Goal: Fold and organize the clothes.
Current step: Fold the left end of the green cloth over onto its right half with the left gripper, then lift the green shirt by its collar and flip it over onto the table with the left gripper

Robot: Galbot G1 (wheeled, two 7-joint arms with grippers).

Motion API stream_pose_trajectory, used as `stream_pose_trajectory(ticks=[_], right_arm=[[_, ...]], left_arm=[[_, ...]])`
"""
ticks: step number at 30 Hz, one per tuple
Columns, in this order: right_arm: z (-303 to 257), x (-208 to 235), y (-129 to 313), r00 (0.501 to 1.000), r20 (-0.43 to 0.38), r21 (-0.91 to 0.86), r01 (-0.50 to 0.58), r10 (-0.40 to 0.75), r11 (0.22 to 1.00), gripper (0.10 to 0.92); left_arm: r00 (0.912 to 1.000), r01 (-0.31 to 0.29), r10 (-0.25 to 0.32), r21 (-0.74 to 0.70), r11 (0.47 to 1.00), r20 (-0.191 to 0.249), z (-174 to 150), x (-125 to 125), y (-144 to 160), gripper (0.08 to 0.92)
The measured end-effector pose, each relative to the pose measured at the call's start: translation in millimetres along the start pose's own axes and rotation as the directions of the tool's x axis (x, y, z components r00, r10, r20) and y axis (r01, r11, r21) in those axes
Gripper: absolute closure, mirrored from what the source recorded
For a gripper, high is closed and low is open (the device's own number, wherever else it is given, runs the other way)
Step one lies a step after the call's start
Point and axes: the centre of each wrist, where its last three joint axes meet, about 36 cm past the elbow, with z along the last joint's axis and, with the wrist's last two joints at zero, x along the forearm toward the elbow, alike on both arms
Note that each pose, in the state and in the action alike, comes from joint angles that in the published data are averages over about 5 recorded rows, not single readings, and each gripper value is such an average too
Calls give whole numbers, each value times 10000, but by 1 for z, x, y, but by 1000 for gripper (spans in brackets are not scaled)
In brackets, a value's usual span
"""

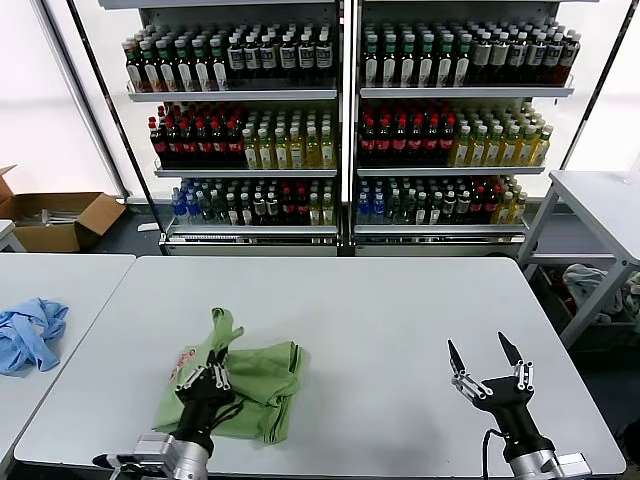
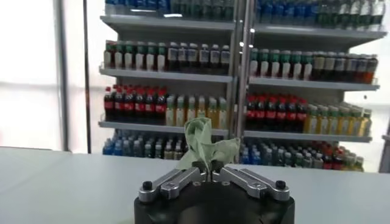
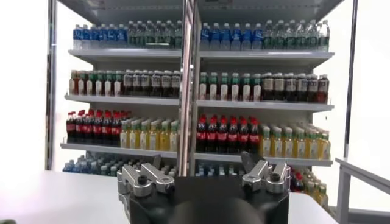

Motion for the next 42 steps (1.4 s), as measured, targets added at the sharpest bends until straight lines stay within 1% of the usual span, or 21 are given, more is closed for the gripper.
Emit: stream_pose_trajectory(ticks=[7,17,21,24,30,36,42], right_arm=[[0,1,0,10000,-19,-11,6,-6,10000,200],[0,1,3,10000,51,-8,50,-50,10000,200],[0,1,3,10000,39,24,91,-92,10000,200],[0,2,3,9999,41,58,109,-109,9999,200],[0,2,5,9999,62,103,134,-135,9999,200],[0,1,7,9998,117,90,128,-129,9999,200],[-4,-3,9,9996,217,109,180,-182,9998,200]], left_arm=[[9985,-461,448,-417,9981,-330,27,-1,-12,901],[9945,-886,825,-987,9912,-642,57,-6,-23,899],[9926,-1038,951,-1204,9873,-759,66,-9,-29,866],[9905,-1190,1079,-1384,9832,-855,71,-11,-35,807],[9838,-1657,1503,-1767,9702,-974,80,-15,-45,637],[9722,-2293,2151,-1897,9547,-924,81,-16,-57,464],[9585,-2817,2649,-2054,9373,-1056,80,-10,-65,290]])
